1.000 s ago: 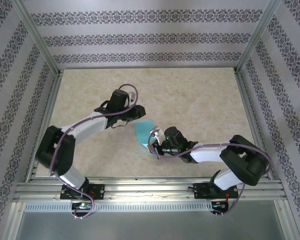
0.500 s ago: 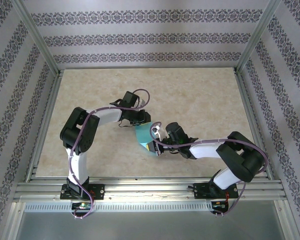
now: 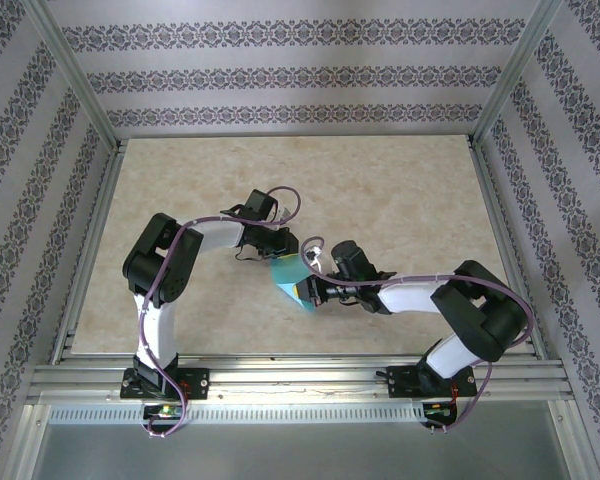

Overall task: Fold a paper plane with a square sheet of paper (pick it up from the middle)
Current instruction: Third fold the triangle at the center of the table.

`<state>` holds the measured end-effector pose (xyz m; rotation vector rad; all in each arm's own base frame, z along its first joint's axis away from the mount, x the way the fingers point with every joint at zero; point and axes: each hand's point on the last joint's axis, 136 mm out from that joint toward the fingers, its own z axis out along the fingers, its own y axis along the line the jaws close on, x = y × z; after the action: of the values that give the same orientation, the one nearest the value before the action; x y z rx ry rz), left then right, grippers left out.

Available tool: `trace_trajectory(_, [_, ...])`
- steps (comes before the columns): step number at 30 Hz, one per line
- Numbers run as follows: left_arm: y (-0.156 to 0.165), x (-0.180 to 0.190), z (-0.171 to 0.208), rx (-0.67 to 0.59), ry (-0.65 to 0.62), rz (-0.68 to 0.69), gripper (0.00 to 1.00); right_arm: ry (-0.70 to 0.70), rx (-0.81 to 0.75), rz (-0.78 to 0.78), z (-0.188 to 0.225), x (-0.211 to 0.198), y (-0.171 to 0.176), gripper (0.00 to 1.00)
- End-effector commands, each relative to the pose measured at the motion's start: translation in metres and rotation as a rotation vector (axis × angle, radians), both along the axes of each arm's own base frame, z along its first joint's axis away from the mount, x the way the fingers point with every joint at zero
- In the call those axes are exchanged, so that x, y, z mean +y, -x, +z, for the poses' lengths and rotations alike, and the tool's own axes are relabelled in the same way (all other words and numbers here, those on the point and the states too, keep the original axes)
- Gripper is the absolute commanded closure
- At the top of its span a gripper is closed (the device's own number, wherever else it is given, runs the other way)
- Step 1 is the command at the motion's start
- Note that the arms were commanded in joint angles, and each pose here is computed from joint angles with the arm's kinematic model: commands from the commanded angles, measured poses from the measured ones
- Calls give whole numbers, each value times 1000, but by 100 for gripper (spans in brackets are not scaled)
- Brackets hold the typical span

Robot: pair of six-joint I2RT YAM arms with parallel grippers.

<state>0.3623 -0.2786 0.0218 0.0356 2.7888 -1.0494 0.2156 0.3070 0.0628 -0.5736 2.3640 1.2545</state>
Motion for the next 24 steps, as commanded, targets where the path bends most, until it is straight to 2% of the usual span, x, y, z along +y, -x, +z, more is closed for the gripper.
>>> trace_trajectory(1, [20, 16, -31, 68, -80, -11, 80, -17, 38, 4, 4, 3, -4, 100])
trace_trajectory(24, [10, 6, -13, 32, -39, -27, 79, 16, 148, -78, -21, -9, -27, 100])
